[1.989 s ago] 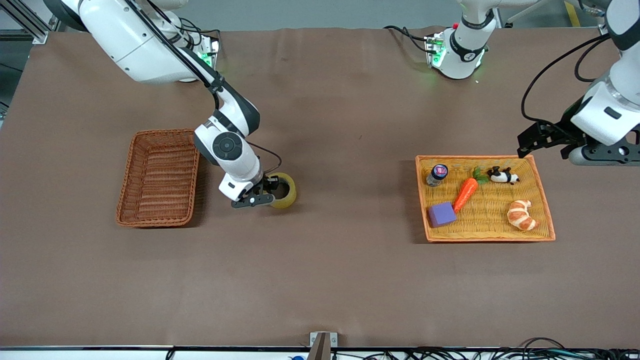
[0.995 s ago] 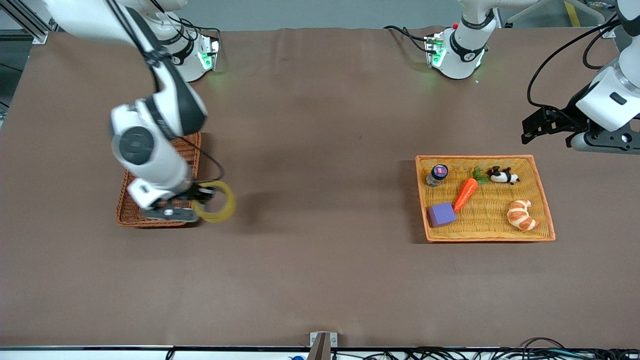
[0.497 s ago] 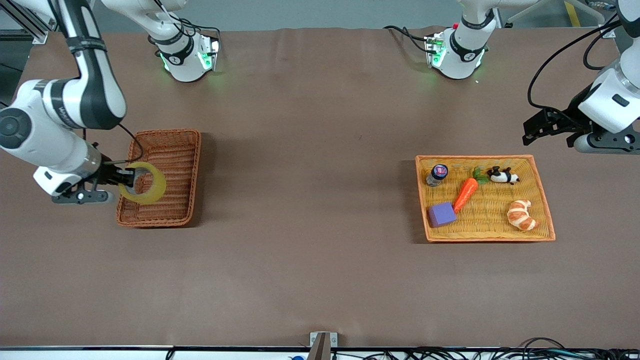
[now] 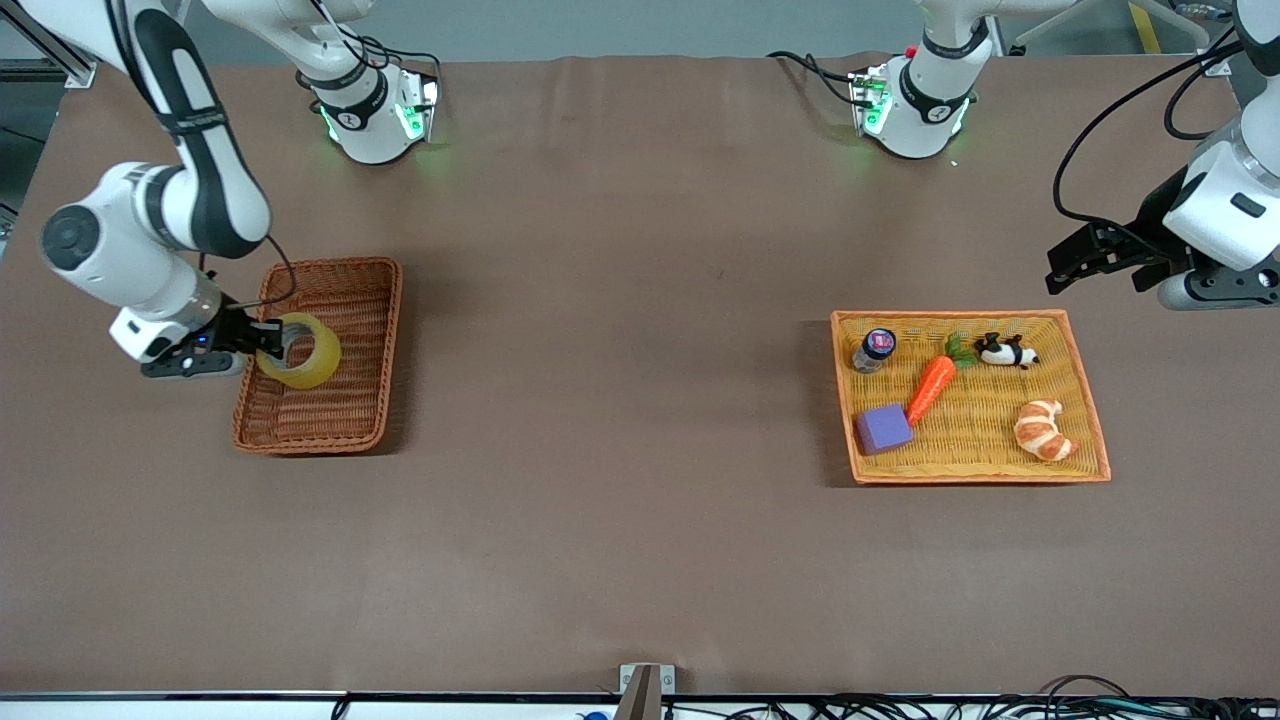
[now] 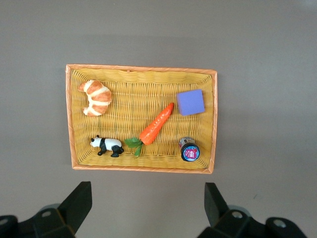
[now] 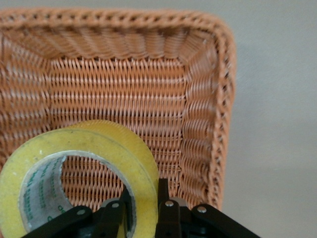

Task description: Move tape to another basket

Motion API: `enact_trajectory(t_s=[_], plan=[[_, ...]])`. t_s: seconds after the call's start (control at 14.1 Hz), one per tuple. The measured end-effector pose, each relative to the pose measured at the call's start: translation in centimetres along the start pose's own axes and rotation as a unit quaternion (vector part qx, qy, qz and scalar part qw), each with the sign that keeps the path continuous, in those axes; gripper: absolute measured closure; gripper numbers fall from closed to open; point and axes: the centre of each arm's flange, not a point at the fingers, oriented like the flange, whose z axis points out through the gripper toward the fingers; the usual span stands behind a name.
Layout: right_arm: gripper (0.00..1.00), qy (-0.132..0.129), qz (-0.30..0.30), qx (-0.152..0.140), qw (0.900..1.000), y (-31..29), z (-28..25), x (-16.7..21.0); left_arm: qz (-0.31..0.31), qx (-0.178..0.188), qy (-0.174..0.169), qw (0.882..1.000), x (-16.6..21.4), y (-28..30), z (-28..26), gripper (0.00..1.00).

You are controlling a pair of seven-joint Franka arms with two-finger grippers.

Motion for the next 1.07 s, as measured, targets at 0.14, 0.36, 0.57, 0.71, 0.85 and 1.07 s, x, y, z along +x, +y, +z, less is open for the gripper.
enact_trajectory(t_s=[0.14, 0.36, 0.57, 0.71, 0.85, 1.07], plan=[[0.78, 0.003, -0.002, -0.003, 1.0, -0.5, 1.4, -1.3, 0.007, 0.0, 0.0, 1.0, 0.0, 0.0, 0.0, 0.0], [0.78, 0.012, -0.004, -0.007, 1.0, -0.7, 2.4, -1.7, 0.022, 0.0, 0.0, 1.0, 0.0, 0.0, 0.0, 0.0], [0.73, 0.003, -0.01, -0.008, 1.0, -1.2, 3.8, -1.9, 0.024, 0.001, -0.001, 1.0, 0.0, -0.1, 0.1, 0.0], [0.54, 0.001, -0.012, -0.008, 1.0, -1.4, 4.1, -1.9, 0.024, 0.001, -0.001, 1.0, 0.0, -0.1, 0.1, 0.0], [0.31, -0.005, -0.012, -0.005, 1.0, -1.4, 3.5, -1.4, 0.024, 0.001, -0.001, 1.0, 0.0, -0.1, 0.1, 0.0], [0.02, -0.029, -0.005, 0.012, 1.0, -0.7, -2.5, 2.4, 0.024, 0.001, -0.002, 1.0, 0.0, -0.1, 0.2, 0.0]])
